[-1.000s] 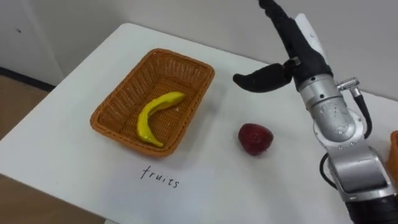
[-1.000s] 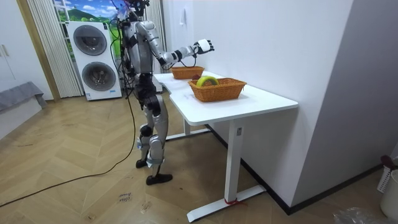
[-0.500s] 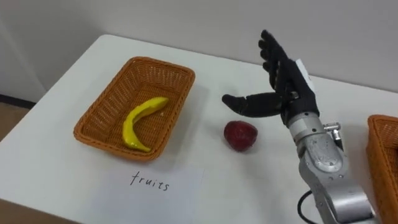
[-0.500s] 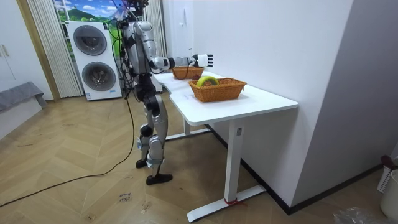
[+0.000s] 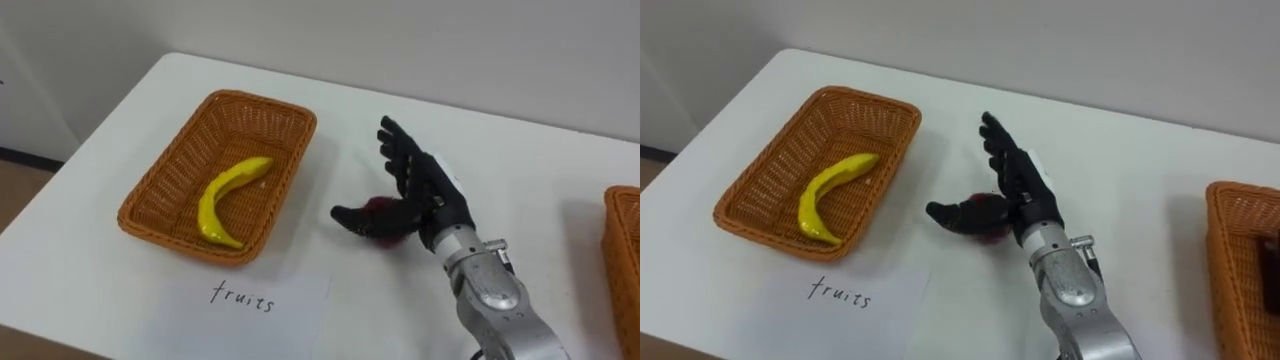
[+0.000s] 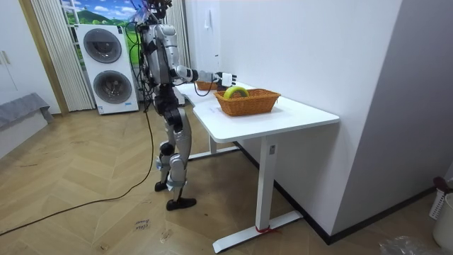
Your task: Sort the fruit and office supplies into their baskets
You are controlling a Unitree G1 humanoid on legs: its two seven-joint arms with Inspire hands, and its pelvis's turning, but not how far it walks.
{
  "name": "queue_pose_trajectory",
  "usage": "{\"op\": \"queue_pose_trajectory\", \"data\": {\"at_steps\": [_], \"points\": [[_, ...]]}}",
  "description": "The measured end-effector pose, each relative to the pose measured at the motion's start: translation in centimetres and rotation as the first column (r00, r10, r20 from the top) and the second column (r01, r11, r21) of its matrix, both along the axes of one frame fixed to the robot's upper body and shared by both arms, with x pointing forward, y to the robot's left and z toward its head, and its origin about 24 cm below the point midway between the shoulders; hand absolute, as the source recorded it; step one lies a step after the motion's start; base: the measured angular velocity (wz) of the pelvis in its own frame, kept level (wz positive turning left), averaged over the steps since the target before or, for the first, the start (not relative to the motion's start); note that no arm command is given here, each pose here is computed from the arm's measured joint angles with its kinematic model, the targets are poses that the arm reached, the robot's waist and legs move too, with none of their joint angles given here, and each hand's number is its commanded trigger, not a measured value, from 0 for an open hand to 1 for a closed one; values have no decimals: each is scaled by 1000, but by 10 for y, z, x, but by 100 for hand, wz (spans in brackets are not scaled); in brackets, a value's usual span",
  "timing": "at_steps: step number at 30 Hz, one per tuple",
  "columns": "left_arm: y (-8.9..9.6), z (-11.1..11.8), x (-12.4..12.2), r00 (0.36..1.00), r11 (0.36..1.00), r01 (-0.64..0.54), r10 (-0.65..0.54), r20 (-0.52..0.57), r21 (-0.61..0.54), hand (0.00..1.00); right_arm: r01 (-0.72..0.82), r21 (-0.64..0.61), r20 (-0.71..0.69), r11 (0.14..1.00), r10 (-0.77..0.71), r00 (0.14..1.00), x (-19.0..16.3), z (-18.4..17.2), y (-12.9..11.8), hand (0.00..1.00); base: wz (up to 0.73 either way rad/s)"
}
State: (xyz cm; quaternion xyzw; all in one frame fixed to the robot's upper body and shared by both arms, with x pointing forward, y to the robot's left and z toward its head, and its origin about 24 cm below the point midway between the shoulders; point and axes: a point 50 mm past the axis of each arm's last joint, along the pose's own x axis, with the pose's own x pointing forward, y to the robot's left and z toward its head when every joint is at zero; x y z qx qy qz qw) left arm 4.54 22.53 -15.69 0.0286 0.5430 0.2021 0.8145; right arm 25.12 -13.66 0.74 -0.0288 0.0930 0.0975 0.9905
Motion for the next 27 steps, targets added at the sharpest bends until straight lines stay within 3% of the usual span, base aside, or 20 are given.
{"op": "queue_pose_trajectory", "data": {"at_steps": [27], "points": [[0,-2,-6,1000,999,-28,28,-2,-31,0,56,-110,-2,992,-57,998,-2,-11,-11,0,0]]}}
